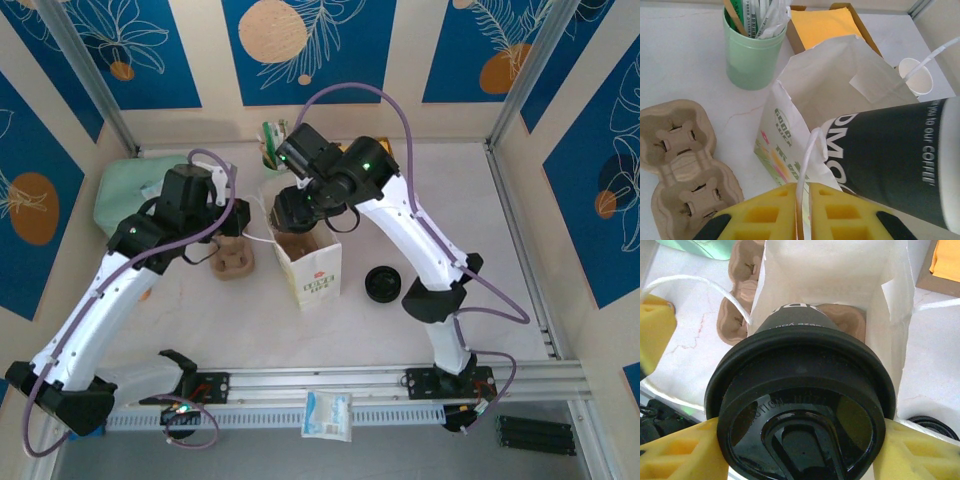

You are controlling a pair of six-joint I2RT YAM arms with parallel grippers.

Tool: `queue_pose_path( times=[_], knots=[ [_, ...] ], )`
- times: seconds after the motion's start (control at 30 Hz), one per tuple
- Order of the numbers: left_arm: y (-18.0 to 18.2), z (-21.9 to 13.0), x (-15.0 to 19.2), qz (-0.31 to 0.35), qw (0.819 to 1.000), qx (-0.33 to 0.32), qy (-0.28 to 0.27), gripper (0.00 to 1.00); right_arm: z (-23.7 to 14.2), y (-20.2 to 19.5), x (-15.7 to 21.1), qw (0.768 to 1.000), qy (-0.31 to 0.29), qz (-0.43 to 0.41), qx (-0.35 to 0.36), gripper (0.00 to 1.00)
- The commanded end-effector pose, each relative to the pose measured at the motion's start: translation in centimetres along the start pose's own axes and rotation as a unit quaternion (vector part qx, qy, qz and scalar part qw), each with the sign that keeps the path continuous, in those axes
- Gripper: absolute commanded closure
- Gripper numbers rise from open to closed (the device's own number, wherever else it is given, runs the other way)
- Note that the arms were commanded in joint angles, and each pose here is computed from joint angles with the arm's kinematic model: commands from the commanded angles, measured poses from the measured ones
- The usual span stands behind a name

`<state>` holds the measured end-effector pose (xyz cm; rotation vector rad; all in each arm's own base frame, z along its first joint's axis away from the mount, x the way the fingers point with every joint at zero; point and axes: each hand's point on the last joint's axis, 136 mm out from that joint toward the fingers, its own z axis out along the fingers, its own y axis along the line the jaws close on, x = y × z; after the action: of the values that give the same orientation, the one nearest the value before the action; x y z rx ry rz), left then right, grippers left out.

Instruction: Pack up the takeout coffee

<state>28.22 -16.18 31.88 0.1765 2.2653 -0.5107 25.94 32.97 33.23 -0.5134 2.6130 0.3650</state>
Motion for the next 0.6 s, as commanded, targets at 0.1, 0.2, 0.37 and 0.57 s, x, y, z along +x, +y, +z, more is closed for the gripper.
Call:
queue_pose_path(
  times=[0.1, 0.2, 0.37, 0.57],
  knots=[
    [-0.6, -0.5, -0.1, -0.006, 1.000, 0.024, -0.012, 0.86, 1.3, -1.4, 2.2, 0.997, 0.049, 0.004, 0.055, 0.38],
    [-0.6, -0.4, 0.0, -0.006, 1.000, 0.027, -0.012, 0.85, 1.9, -1.6, 2.4, 0.996, 0.059, 0.006, 0.067, 0.38],
    [-0.8, -0.2, 0.1, -0.005, 0.999, 0.033, -0.014, 0.85, 2.9, -1.9, 3.1, 0.994, 0.081, 0.011, 0.078, 0.38],
    [-0.9, -0.2, 0.1, -0.003, 0.999, 0.037, -0.018, 0.85, 3.6, -2.3, 3.9, 0.991, 0.104, 0.019, 0.085, 0.38]
  ],
)
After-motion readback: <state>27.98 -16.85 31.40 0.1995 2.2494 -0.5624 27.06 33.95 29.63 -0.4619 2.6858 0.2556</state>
